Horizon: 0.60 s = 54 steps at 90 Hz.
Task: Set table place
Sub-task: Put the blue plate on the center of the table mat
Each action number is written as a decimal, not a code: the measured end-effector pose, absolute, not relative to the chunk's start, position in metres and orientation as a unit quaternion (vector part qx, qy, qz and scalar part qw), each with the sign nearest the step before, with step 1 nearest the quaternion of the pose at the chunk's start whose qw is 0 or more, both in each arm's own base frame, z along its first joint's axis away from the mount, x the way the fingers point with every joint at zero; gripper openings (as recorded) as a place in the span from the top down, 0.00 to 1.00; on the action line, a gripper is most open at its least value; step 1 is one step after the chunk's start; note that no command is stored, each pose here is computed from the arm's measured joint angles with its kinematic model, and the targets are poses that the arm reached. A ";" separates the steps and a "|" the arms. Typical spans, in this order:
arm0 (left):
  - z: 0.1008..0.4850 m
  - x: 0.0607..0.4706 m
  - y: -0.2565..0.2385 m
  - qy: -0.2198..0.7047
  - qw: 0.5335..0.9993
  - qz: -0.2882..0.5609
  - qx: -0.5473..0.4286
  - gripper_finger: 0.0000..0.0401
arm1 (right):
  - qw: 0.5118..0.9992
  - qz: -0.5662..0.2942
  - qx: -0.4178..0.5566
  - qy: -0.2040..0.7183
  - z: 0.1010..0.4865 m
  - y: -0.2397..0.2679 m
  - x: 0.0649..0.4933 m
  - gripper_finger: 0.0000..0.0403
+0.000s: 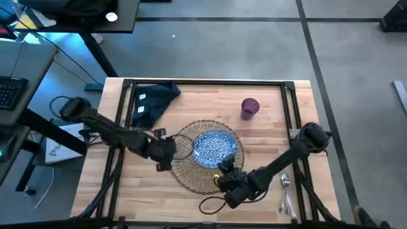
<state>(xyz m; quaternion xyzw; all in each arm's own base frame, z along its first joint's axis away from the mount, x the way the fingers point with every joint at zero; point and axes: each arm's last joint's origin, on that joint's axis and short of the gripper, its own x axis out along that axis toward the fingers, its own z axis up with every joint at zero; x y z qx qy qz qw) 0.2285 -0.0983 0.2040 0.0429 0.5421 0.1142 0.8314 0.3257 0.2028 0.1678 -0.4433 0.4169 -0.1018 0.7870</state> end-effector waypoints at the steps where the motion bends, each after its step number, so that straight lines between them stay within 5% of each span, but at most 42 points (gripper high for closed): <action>1: 0.203 0.228 -0.100 0.541 0.832 0.113 0.042 0.83 | 0.788 -0.102 -0.443 0.416 0.167 0.203 0.327 1.00; 31: 0.133 0.232 -0.099 0.525 0.840 0.134 0.026 0.83 | 0.789 -0.097 -0.437 0.420 0.149 0.194 0.345 1.00; 54: 0.124 0.241 -0.081 0.522 0.836 0.165 0.032 0.83 | 0.792 -0.108 -0.423 0.425 0.140 0.187 0.353 1.00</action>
